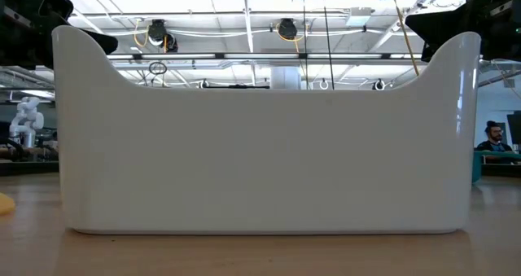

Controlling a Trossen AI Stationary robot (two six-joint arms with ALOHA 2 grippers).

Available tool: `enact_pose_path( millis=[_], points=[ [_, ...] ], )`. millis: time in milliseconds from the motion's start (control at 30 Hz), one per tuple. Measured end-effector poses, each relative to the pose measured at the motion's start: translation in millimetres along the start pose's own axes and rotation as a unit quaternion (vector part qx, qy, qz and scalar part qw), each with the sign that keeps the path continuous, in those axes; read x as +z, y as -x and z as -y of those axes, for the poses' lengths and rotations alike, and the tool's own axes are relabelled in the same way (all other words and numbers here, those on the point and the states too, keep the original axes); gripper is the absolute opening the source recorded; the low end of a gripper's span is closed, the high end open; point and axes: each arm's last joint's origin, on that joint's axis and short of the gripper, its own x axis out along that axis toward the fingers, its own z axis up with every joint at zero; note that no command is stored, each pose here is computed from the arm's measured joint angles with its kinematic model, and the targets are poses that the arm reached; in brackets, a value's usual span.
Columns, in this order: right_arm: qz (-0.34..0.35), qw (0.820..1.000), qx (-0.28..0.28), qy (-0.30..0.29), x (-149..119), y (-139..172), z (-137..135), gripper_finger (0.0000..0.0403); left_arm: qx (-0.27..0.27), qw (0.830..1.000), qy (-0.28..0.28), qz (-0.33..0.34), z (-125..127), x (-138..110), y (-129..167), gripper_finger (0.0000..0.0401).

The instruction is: Nest measuring cups in basket

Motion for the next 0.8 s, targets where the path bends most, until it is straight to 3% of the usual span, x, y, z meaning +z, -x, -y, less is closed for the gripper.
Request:
enact_pose_path(
  millis=[467,633,800],
  points=[
    [0.000,1.000,0.000,0.000,0,0,0,0.0000,0.000,1.000,0.000,0.020,0,4,0,0.0035],
    [0.000,1.000,0.000,0.000,0,0,0,0.0000,0.074,0.995,0.039,0.047,-4,9,0,0.0035],
    [0.000,1.000,0.000,0.000,0,0,0,0.0000,0.119,0.992,0.047,-0.011,-7,13,-2,0.0035]
  ],
)
